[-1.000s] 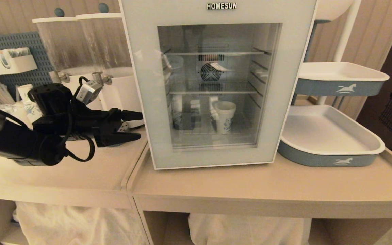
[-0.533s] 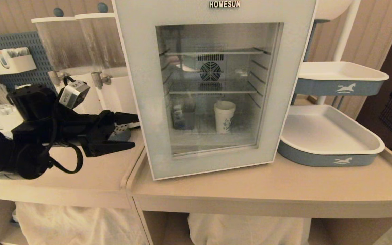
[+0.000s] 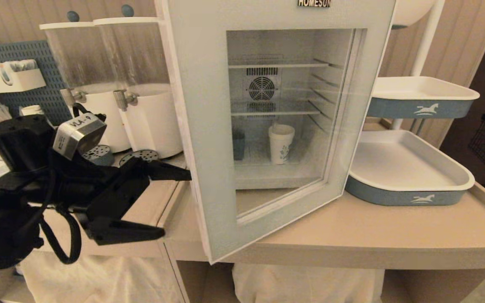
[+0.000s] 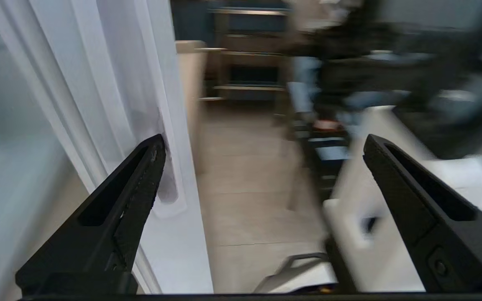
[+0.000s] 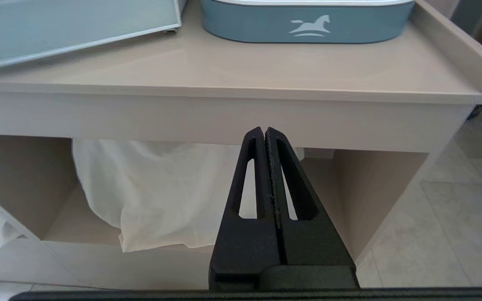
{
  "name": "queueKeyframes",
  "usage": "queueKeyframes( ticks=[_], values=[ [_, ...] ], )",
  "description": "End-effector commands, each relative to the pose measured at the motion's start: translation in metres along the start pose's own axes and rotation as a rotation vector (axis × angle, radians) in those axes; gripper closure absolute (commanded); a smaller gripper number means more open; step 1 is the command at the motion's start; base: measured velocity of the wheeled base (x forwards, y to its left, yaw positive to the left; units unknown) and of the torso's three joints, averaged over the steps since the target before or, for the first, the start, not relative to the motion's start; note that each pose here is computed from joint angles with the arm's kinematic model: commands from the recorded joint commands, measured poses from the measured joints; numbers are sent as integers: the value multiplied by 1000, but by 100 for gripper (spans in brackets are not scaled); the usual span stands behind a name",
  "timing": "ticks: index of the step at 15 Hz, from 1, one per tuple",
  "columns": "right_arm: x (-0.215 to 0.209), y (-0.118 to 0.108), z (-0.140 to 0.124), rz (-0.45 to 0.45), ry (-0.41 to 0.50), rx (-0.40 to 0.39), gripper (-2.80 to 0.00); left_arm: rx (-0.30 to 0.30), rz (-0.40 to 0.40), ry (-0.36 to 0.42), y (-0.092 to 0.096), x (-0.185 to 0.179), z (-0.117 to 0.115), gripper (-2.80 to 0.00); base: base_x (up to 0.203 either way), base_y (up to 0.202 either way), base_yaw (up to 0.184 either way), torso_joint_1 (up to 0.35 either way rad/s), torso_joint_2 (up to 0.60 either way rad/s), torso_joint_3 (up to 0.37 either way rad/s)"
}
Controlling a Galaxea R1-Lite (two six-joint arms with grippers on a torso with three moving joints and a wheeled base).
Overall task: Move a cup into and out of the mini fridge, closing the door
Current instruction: Open the freezer door
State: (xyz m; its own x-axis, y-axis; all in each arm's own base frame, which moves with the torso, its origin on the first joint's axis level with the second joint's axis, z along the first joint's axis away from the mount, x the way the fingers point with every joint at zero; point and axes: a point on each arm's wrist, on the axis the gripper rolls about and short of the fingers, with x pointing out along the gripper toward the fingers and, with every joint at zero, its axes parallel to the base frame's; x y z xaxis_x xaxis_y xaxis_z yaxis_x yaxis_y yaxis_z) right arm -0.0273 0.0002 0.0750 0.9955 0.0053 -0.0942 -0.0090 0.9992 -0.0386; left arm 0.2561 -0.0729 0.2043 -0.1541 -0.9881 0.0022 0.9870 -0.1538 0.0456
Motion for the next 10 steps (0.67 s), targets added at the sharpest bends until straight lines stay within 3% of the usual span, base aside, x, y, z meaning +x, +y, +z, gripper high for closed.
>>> queueKeyframes(
  ticks=[1, 5, 10],
  values=[
    [0, 0, 0, -2, -2, -1, 0, 50, -55, -6, -24, 13, 13, -280, 0, 0, 0, 0, 0, 0],
    [0, 0, 0, -7, -5, 3, 0, 53, -248, -21, -50, 54, 21, -280, 0, 0, 0, 0, 0, 0],
    [0, 0, 0, -7, -7, 3, 0, 1, -444, -27, -68, 103, 18, -280, 0, 0, 0, 0, 0, 0]
  ],
)
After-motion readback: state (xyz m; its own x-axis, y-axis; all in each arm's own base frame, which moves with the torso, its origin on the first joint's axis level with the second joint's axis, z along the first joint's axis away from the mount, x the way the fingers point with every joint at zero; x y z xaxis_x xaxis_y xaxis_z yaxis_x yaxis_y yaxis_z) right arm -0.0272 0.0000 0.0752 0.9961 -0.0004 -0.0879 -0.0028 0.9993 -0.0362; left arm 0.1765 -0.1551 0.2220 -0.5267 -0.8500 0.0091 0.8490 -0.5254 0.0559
